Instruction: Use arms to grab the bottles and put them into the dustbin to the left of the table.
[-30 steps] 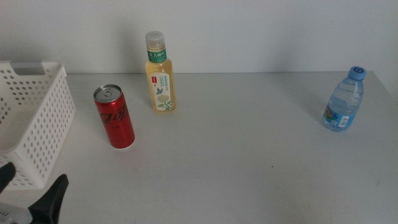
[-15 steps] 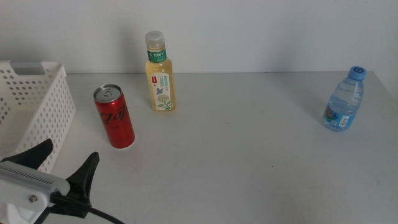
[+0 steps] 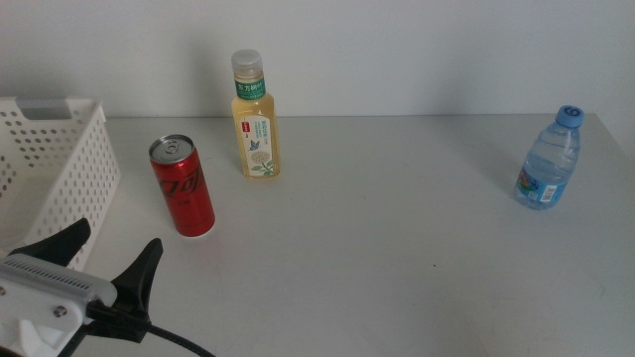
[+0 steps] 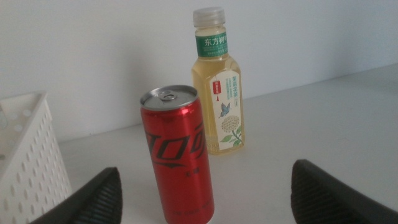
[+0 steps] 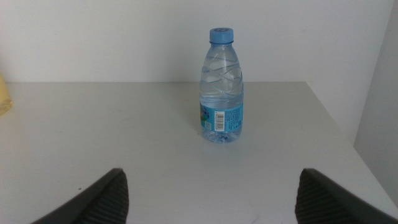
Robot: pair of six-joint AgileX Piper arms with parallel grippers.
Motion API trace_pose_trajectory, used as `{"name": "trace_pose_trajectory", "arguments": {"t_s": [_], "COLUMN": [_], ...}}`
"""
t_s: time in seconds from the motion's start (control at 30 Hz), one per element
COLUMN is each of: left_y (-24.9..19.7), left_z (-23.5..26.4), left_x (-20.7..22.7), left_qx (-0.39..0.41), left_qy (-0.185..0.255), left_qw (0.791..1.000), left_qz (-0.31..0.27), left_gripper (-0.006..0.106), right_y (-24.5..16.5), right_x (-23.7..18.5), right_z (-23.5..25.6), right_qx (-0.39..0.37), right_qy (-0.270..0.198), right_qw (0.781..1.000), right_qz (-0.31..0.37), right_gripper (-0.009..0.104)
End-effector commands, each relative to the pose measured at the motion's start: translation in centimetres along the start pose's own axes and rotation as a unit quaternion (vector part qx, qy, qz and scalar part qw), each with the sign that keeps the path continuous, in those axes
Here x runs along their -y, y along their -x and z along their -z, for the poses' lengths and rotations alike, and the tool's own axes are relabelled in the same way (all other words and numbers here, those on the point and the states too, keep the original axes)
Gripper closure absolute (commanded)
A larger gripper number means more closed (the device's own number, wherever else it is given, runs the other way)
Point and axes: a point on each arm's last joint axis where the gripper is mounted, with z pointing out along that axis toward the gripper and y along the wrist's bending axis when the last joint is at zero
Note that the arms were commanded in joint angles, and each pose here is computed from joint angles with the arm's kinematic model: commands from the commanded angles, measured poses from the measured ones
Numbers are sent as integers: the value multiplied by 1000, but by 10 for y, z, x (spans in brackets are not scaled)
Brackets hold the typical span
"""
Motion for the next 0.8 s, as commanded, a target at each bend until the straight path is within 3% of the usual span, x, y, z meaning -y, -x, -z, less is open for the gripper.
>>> {"name": "trace_pose_trajectory", "arguments": {"t_s": [0.0,0.17,0.77], "left_y": [7,3,-6], "left_z": [1,-8,-91], "left_x": [-1,0,1], "left_qx": [43,31,8], "left_qy": [7,1,0], "left_qw": [999,999,999], "left_qz": [13,38,34], "left_gripper": [9,9,9], "right_y": [11,11,11], "right_x": [0,0,0], "right_z": [3,3,3], "right_qx": [56,56,56], "right_qy": [0,0,0], "right_qw": [998,998,998], "right_qz": [9,9,9], "right_gripper": [1,1,1]}}
